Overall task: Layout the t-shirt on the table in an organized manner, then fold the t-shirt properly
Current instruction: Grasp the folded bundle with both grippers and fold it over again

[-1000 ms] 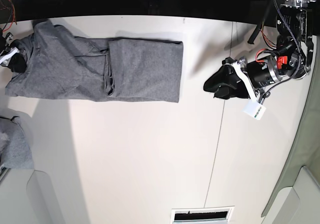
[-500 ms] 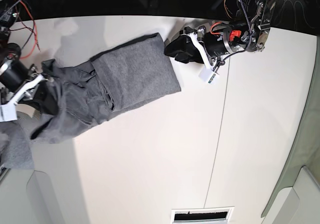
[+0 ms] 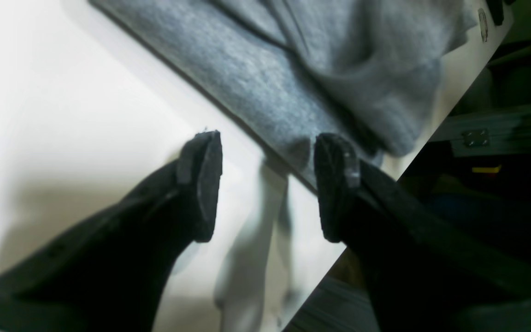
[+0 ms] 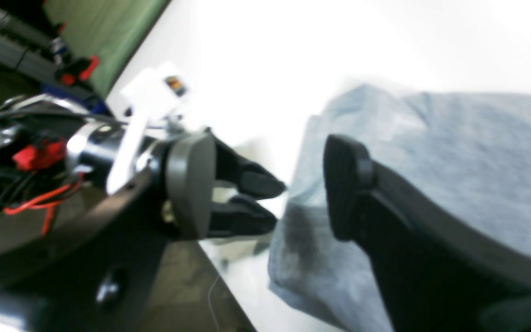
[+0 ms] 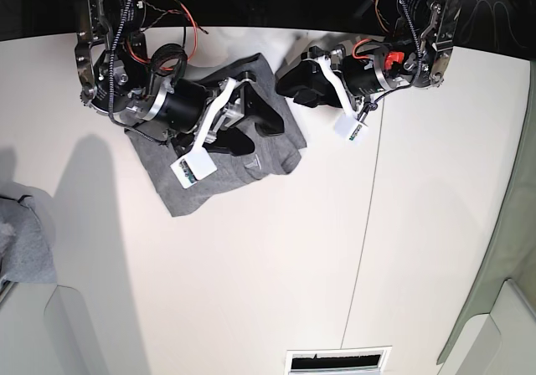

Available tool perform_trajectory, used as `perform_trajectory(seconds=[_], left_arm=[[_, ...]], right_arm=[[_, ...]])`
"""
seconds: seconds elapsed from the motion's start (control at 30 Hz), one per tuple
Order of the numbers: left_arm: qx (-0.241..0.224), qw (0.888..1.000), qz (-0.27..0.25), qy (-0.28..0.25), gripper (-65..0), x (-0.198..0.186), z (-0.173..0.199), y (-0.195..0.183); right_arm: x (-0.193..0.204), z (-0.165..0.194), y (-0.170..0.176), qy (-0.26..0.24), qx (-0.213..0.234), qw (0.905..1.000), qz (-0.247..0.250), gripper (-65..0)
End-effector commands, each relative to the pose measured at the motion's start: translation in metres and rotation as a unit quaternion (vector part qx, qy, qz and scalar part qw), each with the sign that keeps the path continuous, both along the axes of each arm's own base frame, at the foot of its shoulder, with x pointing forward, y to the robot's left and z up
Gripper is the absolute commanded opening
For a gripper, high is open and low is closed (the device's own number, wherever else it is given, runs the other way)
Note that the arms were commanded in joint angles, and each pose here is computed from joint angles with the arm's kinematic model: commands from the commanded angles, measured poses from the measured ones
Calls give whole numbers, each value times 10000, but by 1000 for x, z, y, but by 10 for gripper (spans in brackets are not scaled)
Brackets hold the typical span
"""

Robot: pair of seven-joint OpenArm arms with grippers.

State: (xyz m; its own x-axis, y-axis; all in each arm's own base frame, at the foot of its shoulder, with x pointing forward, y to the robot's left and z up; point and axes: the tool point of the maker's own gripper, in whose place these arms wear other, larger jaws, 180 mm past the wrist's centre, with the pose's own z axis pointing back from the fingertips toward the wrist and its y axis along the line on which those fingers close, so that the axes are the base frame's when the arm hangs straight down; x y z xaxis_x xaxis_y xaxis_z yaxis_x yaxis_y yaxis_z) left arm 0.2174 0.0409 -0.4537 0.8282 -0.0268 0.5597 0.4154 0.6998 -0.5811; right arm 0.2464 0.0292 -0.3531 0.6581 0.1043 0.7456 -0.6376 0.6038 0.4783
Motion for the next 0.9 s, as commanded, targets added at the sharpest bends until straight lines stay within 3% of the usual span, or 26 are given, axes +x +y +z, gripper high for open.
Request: perform_trajectory(seconds=[0.0, 0.13, 0.27, 0.4, 0.47, 0.57, 0.67, 0.87], left_arm=[[28, 10000, -52, -75, -304, 3, 4, 1], [65, 9999, -69, -124, -304, 7, 13, 5], [-4, 9983, 195, -555, -311, 28, 49, 24], [37, 9942, 476, -962, -448, 36, 79, 48], [-55, 9917, 537, -1171, -477, 38, 95, 50], [-207, 9869, 456, -1536, -477, 40, 121, 41], [-386, 9834, 176, -1763, -477, 36, 139, 15], [-653, 9806, -643, -1733, -477, 12, 135, -67]], right_arm=[[10, 16, 3, -272, 211, 9994, -47, -279], [22, 28, -1, -496, 319, 9980, -207, -279], [57, 48, -26, -876, 268, 9940, -598, -279], [101, 65, -77, -1308, -225, 9813, -1391, -286], [120, 77, -103, -1529, -412, 9722, -1726, -371], [142, 90, -129, -1706, -593, 9641, -1948, -650], [162, 83, -143, -1678, -799, 9611, -2042, -650], [196, 31, -151, -875, -635, 9691, -2218, -650]])
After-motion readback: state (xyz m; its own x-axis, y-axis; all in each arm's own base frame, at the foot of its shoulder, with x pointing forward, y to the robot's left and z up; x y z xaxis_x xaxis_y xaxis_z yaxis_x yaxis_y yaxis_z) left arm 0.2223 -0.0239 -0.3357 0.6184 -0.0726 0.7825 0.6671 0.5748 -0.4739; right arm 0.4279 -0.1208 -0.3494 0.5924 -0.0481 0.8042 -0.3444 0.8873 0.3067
